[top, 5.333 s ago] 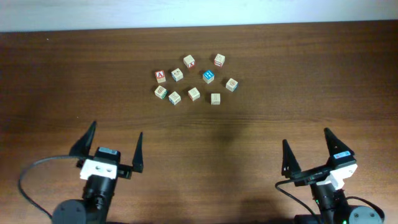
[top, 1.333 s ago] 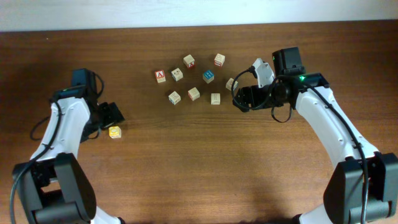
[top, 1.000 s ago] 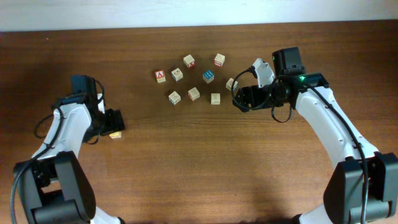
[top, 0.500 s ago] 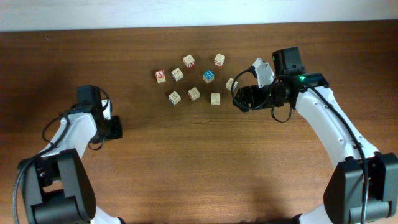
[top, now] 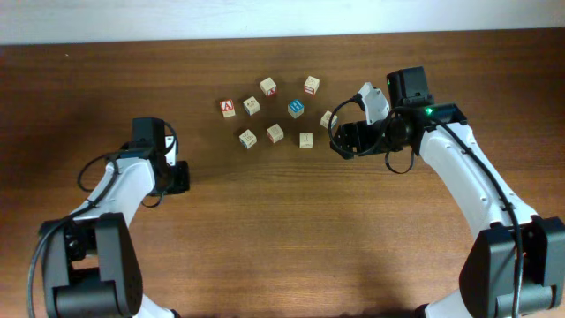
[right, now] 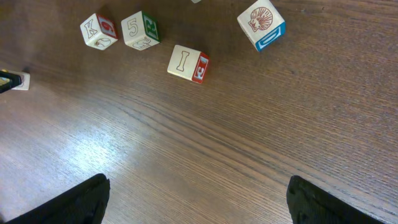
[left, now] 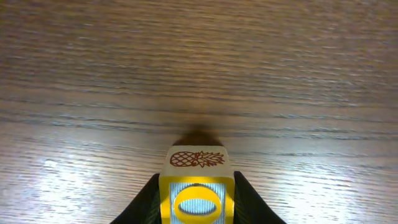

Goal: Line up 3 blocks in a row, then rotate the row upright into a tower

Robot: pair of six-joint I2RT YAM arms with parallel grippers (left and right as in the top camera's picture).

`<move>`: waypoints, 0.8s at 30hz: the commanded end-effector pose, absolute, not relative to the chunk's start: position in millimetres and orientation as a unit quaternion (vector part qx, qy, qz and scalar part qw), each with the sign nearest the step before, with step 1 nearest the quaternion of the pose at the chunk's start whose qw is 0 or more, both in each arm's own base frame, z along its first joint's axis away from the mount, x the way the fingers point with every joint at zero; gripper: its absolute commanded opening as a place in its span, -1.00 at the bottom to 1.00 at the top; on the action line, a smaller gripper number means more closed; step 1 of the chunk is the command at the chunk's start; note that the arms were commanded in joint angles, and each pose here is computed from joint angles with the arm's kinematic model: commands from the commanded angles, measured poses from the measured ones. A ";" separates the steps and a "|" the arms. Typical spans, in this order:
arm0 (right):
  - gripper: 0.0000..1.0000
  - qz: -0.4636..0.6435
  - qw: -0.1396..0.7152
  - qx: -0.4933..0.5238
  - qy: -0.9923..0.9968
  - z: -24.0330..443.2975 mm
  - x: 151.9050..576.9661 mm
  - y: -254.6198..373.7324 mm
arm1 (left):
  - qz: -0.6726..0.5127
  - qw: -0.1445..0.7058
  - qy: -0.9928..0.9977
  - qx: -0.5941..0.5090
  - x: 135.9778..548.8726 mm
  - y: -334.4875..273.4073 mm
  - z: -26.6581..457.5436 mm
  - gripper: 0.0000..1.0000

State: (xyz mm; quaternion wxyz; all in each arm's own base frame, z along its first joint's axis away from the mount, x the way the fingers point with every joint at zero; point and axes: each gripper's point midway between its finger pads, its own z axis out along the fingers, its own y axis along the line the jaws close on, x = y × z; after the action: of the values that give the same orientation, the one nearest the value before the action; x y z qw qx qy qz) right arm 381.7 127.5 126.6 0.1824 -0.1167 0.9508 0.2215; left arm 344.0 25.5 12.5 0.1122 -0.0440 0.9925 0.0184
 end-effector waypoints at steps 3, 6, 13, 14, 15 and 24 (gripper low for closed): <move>0.82 0.219 0.188 -0.121 0.950 129.8 385.8 127.8 | -0.015 0.083 0.996 -0.032 329.5 -26.8 7.6 -0.49; 0.82 0.218 0.188 -0.121 0.950 129.8 385.7 127.8 | -0.042 0.055 0.996 -0.058 314.7 -58.8 6.4 -0.48; 0.81 0.211 0.188 -0.120 0.952 128.8 386.4 125.6 | -0.103 0.016 0.993 -0.058 288.6 -131.9 8.3 -0.45; 0.82 0.212 0.188 -0.120 0.952 128.8 386.4 125.6 | -0.102 0.009 0.994 -0.045 282.3 -139.2 8.0 -0.44; 0.82 0.211 0.188 -0.120 0.952 128.8 386.4 125.6 | -0.099 0.004 0.994 -0.036 277.6 -142.9 7.7 -0.43; 0.82 0.212 0.188 -0.120 0.952 128.8 386.3 125.6 | -0.077 -0.013 0.997 0.012 255.3 -160.5 6.3 0.29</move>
State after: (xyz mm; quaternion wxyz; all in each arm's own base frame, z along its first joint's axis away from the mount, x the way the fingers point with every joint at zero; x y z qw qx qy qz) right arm 381.5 126.2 125.8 0.1815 -0.1162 0.9520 0.2176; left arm 264.6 -157.4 12.0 0.0019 0.0081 0.9967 -0.0804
